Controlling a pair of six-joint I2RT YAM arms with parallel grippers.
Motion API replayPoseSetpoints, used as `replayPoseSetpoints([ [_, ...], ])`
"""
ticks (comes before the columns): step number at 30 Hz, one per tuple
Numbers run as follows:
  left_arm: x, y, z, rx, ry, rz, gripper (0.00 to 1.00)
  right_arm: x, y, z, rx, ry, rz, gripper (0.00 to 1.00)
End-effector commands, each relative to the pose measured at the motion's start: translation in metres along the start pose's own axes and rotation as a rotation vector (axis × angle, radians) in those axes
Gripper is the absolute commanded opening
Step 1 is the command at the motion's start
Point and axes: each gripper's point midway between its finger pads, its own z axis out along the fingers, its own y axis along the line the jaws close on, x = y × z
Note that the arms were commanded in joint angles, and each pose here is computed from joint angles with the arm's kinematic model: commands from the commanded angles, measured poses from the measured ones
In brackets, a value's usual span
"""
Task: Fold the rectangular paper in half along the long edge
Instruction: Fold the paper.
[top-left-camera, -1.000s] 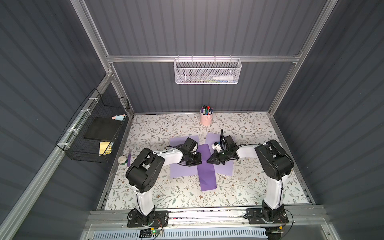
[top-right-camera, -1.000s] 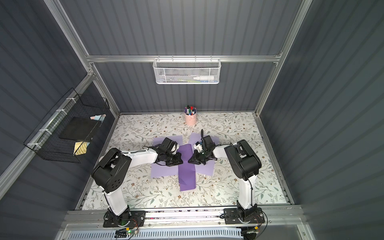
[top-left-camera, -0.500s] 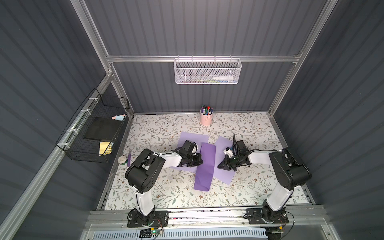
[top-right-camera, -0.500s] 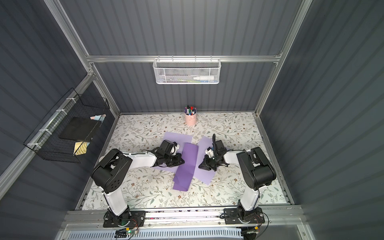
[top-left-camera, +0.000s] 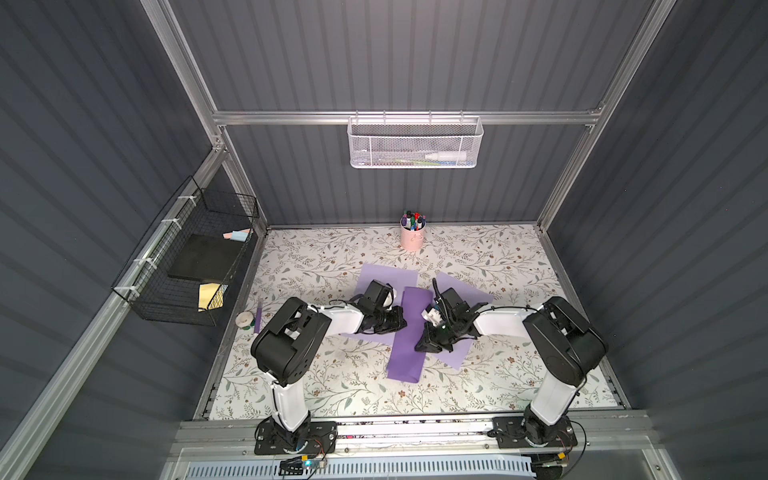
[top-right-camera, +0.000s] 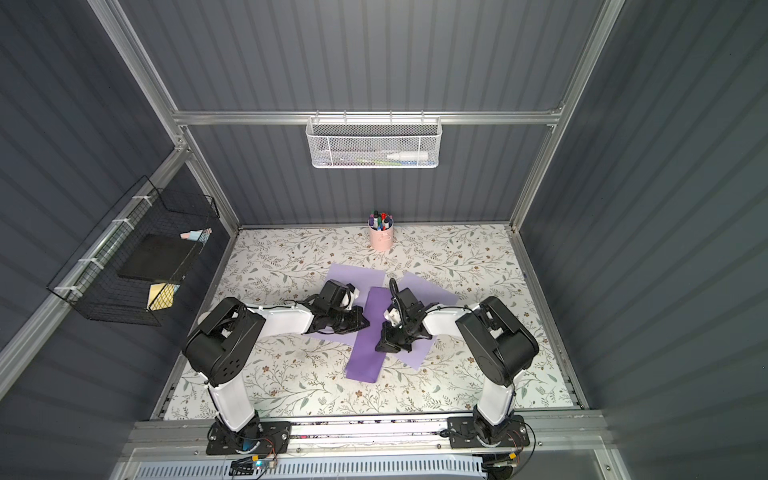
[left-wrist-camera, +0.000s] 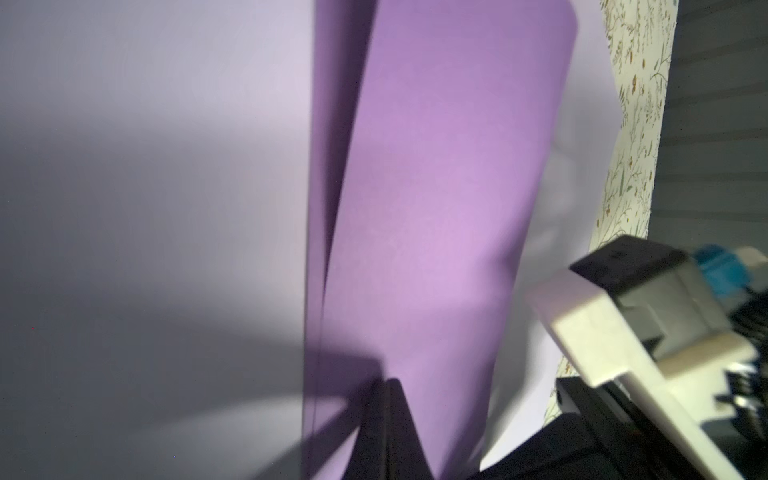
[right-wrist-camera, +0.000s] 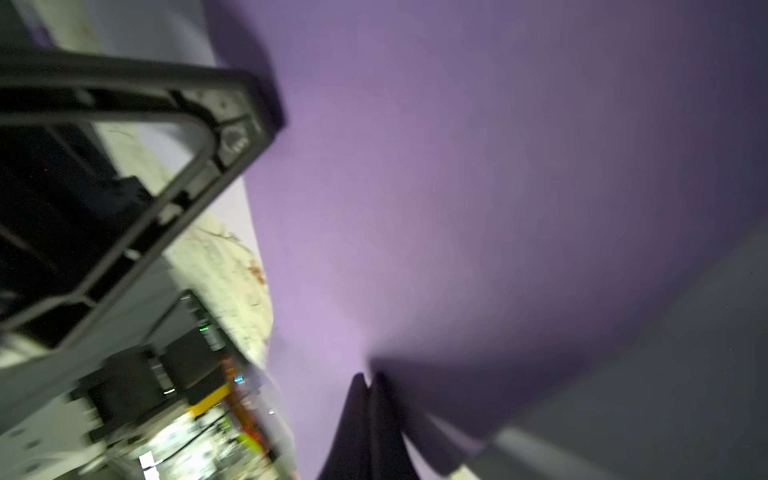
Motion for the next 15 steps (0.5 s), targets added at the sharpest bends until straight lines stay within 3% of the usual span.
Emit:
replayPoseSetpoints([
  [1, 0.065, 0.087, 0.006, -0.290, 0.179, -0.142, 0.00, 0.017, -0.049, 0.004, 0.097, 0.017, 0.139, 0.00],
  [8, 0.065, 0.091, 0.005, -0.294, 0.180, -0.149, 0.00, 0.041, -0.096, -0.051, 0.122, -0.041, 0.257, 0.00],
  [15, 0.067, 0.092, 0.008, -0.293, 0.190, -0.154, 0.00, 0.032, -0.031, -0.081, 0.041, -0.109, 0.103, 0.00],
])
